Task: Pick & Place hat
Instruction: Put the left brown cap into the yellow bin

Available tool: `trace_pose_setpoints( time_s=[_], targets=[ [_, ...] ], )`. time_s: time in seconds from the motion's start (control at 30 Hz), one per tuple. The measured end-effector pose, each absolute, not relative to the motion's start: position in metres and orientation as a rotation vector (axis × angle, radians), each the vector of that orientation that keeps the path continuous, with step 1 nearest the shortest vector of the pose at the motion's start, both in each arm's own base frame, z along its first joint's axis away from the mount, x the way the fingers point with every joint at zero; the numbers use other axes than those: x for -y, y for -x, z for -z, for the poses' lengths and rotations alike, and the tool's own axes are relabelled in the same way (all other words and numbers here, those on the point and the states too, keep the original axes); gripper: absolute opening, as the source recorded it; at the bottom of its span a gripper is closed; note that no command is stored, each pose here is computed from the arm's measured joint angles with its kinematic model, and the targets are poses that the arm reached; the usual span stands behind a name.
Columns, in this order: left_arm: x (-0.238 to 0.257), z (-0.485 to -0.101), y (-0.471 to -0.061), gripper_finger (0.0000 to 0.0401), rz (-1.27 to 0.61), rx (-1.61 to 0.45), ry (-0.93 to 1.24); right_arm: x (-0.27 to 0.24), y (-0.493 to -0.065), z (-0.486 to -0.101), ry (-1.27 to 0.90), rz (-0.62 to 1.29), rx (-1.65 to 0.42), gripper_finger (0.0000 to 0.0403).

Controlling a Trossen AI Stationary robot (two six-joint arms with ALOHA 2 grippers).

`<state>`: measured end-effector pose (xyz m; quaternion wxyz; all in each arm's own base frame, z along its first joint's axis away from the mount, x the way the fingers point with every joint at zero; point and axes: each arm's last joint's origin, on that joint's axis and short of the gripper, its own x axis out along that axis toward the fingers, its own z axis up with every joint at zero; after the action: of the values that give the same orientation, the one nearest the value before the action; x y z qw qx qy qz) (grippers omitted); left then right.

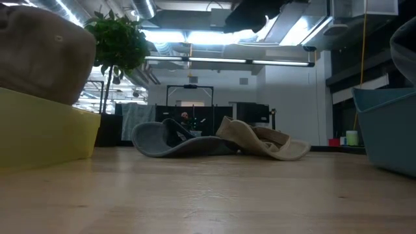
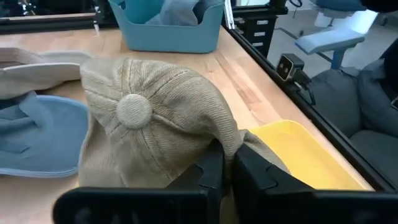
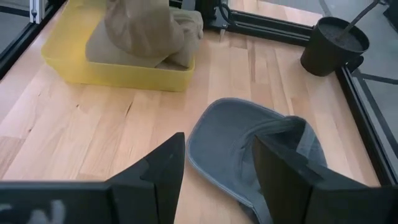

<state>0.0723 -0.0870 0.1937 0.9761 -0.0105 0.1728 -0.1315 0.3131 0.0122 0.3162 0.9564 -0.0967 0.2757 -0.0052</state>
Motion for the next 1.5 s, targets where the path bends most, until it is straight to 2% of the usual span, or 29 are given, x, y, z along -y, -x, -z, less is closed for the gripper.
trace_pose_setpoints(
  time_s=[0.43,0.67,1.1,1.3,1.5],
  targets=[
    [0.079,-0.186,-0.067,0.0106,0.221,-0.432,0.112,-0.012,-0.316,-0.321,0.193,0.015,-0.507,0.0186],
    [0.075,-0.192,-0.065,0.0147,0.234,-0.417,0.023,-0.012,-0.317,-0.323,0.2,0.017,-0.484,0.0186],
    [0.057,-0.253,-0.054,0.0147,0.237,-0.454,0.073,0.0,-0.317,-0.322,0.189,0.054,-0.49,0.0186],
    [0.065,-0.262,-0.059,0.0147,0.252,-0.39,0.092,0.0,-0.317,-0.322,0.189,0.054,-0.493,0.0186],
    [0.082,-0.264,-0.077,0.0147,0.221,-0.366,0.011,0.0,-0.317,-0.323,0.188,0.055,-0.486,0.0186]
  ],
)
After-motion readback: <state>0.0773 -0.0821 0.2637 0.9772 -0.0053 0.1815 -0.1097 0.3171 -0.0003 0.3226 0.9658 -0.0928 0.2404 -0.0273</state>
